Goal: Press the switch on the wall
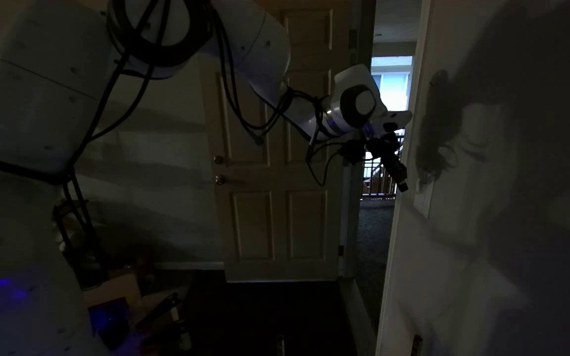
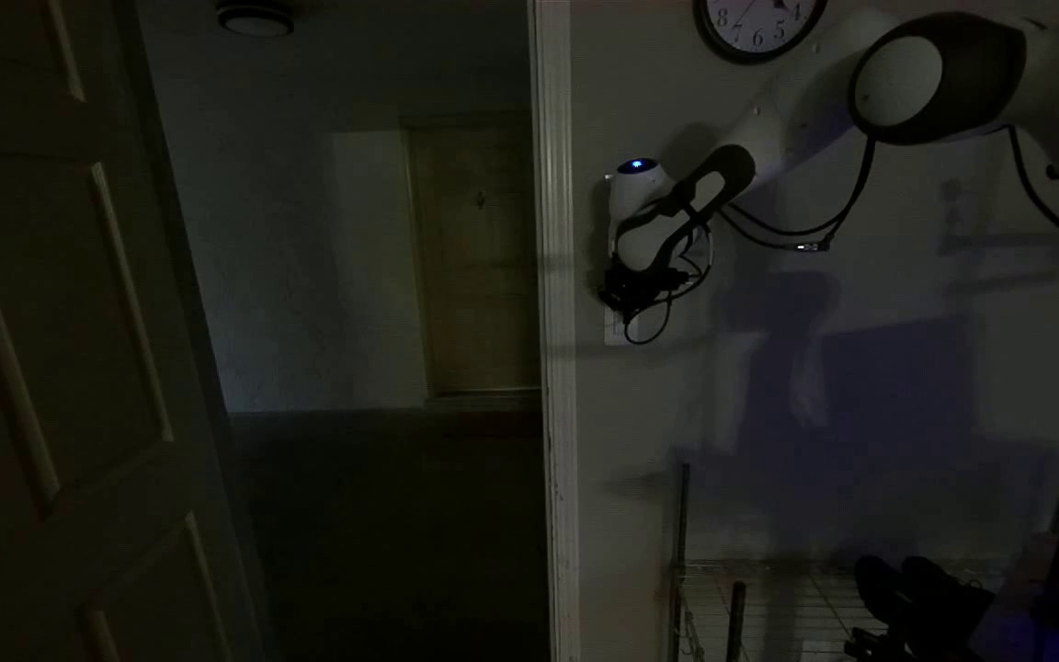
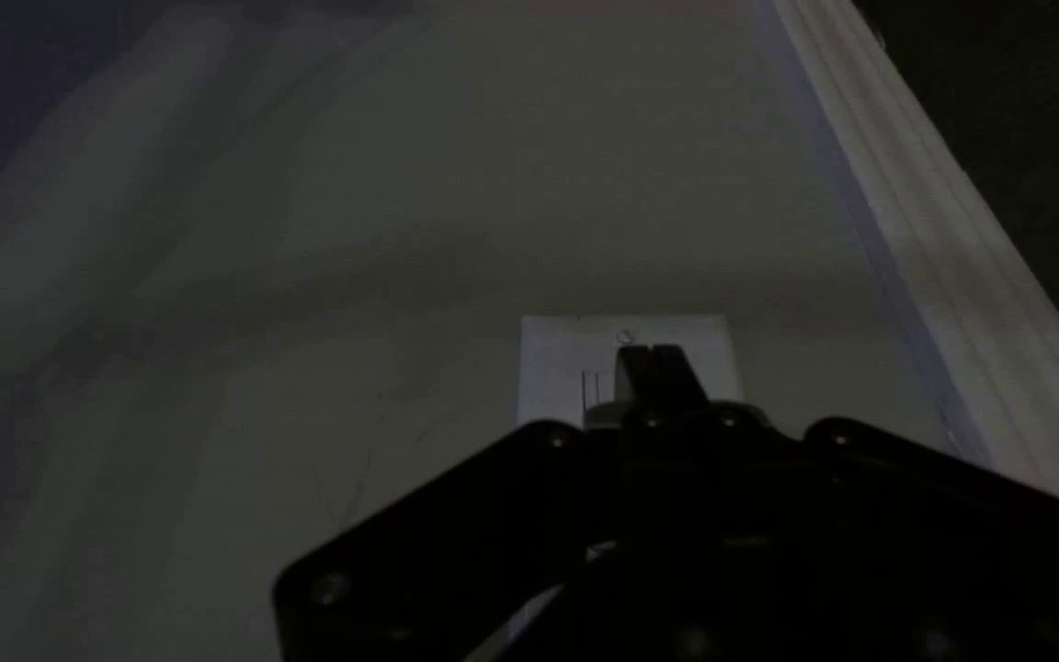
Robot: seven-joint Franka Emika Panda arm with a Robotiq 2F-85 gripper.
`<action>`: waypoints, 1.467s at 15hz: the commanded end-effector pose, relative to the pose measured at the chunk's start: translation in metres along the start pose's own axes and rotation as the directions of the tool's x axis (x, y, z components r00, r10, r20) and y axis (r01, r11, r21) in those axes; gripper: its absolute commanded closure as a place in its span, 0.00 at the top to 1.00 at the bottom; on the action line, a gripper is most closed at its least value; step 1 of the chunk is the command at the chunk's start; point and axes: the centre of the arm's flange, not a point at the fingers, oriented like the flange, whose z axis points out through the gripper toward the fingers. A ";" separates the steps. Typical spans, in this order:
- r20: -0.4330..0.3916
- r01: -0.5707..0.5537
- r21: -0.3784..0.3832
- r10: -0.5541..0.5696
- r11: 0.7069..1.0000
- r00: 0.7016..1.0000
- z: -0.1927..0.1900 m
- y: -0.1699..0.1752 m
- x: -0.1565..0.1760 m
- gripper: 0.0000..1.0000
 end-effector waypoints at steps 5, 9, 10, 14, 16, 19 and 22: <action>-0.007 0.063 -0.005 -0.063 0.998 0.998 0.012 -0.004 0.018 0.04; -0.030 0.105 -0.005 -0.105 0.994 0.994 0.017 -0.007 0.025 0.03; -0.034 0.113 -0.007 -0.113 0.994 0.993 0.018 -0.007 0.027 0.03; -0.049 0.141 -0.016 -0.142 0.990 0.989 0.025 -0.005 0.036 0.03; -0.057 0.153 -0.016 -0.154 0.988 0.987 0.029 -0.003 0.039 0.03; -0.078 0.166 -0.025 -0.168 0.986 0.983 0.029 -0.003 0.041 0.03; -0.078 0.166 -0.022 -0.167 0.986 0.983 0.029 -0.003 0.040 0.03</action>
